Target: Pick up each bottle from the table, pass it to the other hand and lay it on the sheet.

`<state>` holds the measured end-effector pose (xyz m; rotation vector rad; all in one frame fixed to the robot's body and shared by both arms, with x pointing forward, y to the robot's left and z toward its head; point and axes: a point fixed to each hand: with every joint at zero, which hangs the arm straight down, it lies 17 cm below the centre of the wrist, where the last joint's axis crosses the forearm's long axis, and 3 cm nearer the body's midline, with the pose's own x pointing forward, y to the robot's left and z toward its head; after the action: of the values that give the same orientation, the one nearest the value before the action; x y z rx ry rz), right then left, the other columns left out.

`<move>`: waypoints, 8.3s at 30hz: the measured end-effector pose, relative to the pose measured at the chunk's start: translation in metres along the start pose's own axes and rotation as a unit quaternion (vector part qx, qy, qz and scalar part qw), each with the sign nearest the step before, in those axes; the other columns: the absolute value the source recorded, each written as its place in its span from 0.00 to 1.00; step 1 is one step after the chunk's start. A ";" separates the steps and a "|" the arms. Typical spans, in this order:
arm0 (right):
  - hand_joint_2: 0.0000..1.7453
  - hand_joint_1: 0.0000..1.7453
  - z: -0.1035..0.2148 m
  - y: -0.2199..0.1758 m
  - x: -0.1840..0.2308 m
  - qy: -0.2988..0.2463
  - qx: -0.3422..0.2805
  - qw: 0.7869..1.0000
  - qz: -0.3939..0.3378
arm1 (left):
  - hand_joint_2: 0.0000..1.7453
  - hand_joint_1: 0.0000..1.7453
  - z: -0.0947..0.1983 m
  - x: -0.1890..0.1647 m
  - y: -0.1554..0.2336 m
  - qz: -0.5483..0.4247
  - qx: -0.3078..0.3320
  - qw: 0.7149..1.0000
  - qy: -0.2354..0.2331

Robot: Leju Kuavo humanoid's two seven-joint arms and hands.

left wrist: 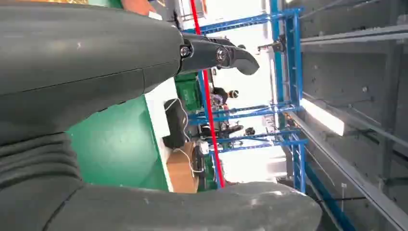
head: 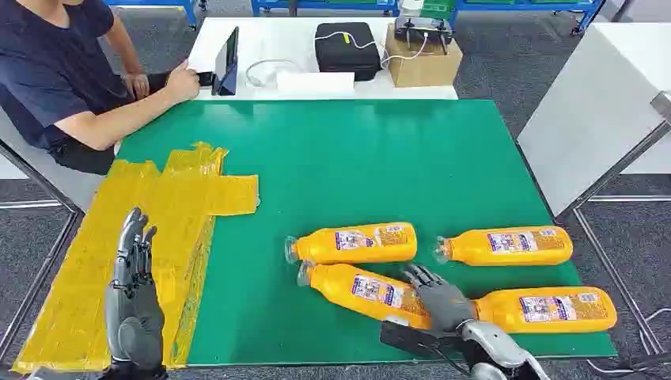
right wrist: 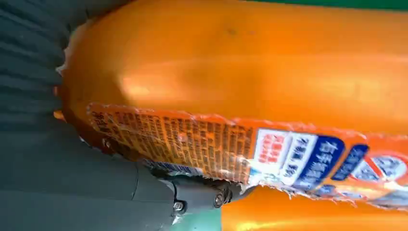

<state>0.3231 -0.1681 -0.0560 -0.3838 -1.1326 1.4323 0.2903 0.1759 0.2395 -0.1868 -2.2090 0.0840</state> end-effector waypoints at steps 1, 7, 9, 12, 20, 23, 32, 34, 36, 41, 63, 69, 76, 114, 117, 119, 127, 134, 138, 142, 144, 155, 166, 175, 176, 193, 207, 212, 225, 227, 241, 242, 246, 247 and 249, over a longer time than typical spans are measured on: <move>1.00 0.03 0.000 0.000 -0.001 0.000 0.002 1.000 0.001 | 0.00 0.00 0.000 0.000 0.000 0.000 0.000 1.000 0.000; 1.00 1.00 0.035 0.008 -0.092 0.054 0.081 0.994 0.059 | 0.00 0.00 -0.007 -0.007 0.003 0.013 0.015 1.000 0.006; 1.00 1.00 0.037 0.007 -0.096 0.056 0.081 0.993 0.062 | 0.00 0.00 -0.007 -0.007 0.004 0.012 0.016 1.000 0.007; 1.00 1.00 0.038 0.007 -0.096 0.056 0.083 0.993 0.061 | 0.00 0.00 -0.007 -0.008 0.004 0.012 0.014 1.000 0.007; 1.00 1.00 0.041 0.005 -0.089 0.031 0.085 0.996 -0.002 | 0.00 0.00 -0.006 -0.010 0.004 0.019 0.017 1.000 0.009; 1.00 1.00 0.032 -0.008 -0.066 -0.004 0.042 0.998 -0.051 | 0.00 0.00 -0.006 -0.016 0.012 0.028 0.040 0.998 0.026; 1.00 1.00 0.008 -0.069 0.071 -0.145 -0.156 0.969 -0.127 | 1.00 0.00 0.001 -0.030 0.020 0.065 0.065 0.993 0.074; 1.00 1.00 0.009 -0.095 0.105 -0.172 -0.201 0.953 -0.145 | 1.00 0.00 0.001 -0.034 0.018 0.091 0.066 0.990 0.087; 1.00 1.00 0.010 -0.117 0.132 -0.193 -0.233 0.939 -0.163 | 1.00 0.00 0.002 -0.037 0.014 0.124 0.067 0.985 0.102; 1.00 1.00 0.011 -0.148 0.174 -0.234 -0.267 0.915 -0.194 | 1.00 0.00 0.005 -0.043 -0.004 0.192 0.047 0.972 0.126; 1.00 1.00 -0.008 -0.146 0.247 -0.292 -0.225 0.904 -0.216 | 1.00 0.00 0.019 -0.032 -0.063 0.319 -0.023 0.937 0.138; 1.00 1.00 -0.011 -0.121 0.269 -0.303 -0.193 0.911 -0.203 | 1.00 0.00 0.019 -0.030 -0.063 0.332 -0.021 0.933 0.136; 1.00 1.00 -0.009 -0.067 0.308 -0.340 -0.130 0.918 -0.155 | 1.00 0.00 0.023 -0.032 -0.054 0.332 -0.004 0.933 0.136; 1.00 0.76 -0.017 -0.044 0.315 -0.342 -0.112 0.925 -0.122 | 1.00 1.00 0.029 -0.037 -0.033 0.281 0.026 0.951 0.127; 0.00 0.00 -0.017 -0.058 0.312 -0.332 -0.140 0.925 -0.123 | 1.00 1.00 0.026 -0.034 -0.033 0.250 0.021 0.961 0.118; 0.00 0.00 -0.018 -0.069 0.305 -0.316 -0.158 0.927 -0.123 | 1.00 1.00 0.021 -0.031 -0.027 0.160 0.025 0.982 0.098; 0.00 0.00 -0.040 -0.151 0.227 -0.247 -0.221 0.934 -0.134 | 1.00 1.00 -0.016 -0.003 0.047 -0.383 0.100 0.918 -0.039; 0.00 0.00 -0.050 -0.193 0.167 -0.209 -0.247 0.940 -0.107 | 1.00 1.00 -0.005 -0.033 0.072 -0.519 0.081 0.851 -0.025; 0.00 0.00 -0.051 -0.203 0.143 -0.193 -0.248 0.944 -0.098 | 1.00 1.00 0.007 -0.063 0.071 -0.584 0.018 0.812 -0.007; 1.00 0.00 -0.057 -0.208 0.131 -0.185 -0.228 0.952 -0.091 | 1.00 1.00 0.028 -0.114 0.068 -0.639 -0.055 0.765 0.053; 1.00 0.00 -0.064 -0.208 0.123 -0.177 -0.207 0.958 -0.087 | 1.00 1.00 0.046 -0.144 0.075 -0.645 -0.079 0.753 0.098; 1.00 0.00 -0.101 -0.198 0.091 -0.136 -0.107 0.984 -0.037 | 1.00 0.00 0.116 -0.241 0.061 -0.642 -0.242 0.706 0.173; 1.00 0.00 -0.118 -0.184 0.067 -0.096 -0.042 0.994 -0.009 | 0.00 0.00 0.121 -0.270 0.068 -0.613 -0.304 0.702 0.195; 1.00 0.00 -0.123 -0.171 0.046 -0.068 -0.010 0.998 0.003 | 0.00 0.00 0.144 -0.274 0.071 -0.562 -0.337 0.723 0.220; 1.00 0.00 -0.124 -0.170 0.044 -0.066 -0.008 0.998 0.004 | 0.00 0.00 0.147 -0.273 0.071 -0.557 -0.339 0.725 0.222; 1.00 0.00 -0.123 -0.145 -0.002 -0.017 0.053 0.998 0.039 | 0.00 0.00 0.156 -0.226 0.055 -0.353 -0.305 0.850 0.244; 1.00 1.00 -0.104 -0.104 -0.059 0.034 0.118 0.989 0.078 | 0.00 0.00 0.044 -0.130 0.051 0.025 -0.118 0.982 0.147; 1.00 1.00 -0.100 -0.097 -0.074 0.048 0.127 0.988 0.075 | 0.00 0.00 0.015 -0.102 0.063 0.099 -0.067 0.988 0.099; 1.00 1.00 -0.111 -0.106 -0.063 0.042 0.053 0.997 0.028 | 0.00 0.00 0.004 -0.087 0.067 0.128 -0.022 0.988 0.082; 1.00 1.00 -0.117 -0.112 -0.047 0.028 0.006 0.999 0.018 | 1.00 0.00 0.007 -0.086 0.066 0.135 -0.017 0.987 0.089; 1.00 1.00 -0.055 -0.198 0.125 -0.129 -0.317 0.938 -0.063 | 1.00 0.00 0.033 -0.081 0.051 0.196 0.024 0.968 0.158; 1.00 1.00 -0.053 -0.200 0.126 -0.130 -0.320 0.936 -0.067 | 1.00 0.00 0.033 -0.080 0.052 0.196 0.025 0.968 0.157; 1.00 1.00 -0.045 -0.208 0.130 -0.141 -0.336 0.929 -0.074 | 1.00 0.00 0.033 -0.079 0.052 0.200 0.026 0.967 0.157; 1.00 1.00 -0.042 -0.209 0.134 -0.148 -0.339 0.926 -0.077 | 1.00 0.00 0.033 -0.079 0.051 0.204 0.026 0.966 0.159; 1.00 1.00 -0.033 -0.214 0.147 -0.171 -0.351 0.917 -0.085 | 1.00 0.00 0.036 -0.080 0.047 0.214 0.025 0.962 0.166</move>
<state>0.4366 -0.0628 0.1546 -0.5250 -1.9215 0.9165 0.3137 0.2090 0.1487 -0.6057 -1.7992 0.3227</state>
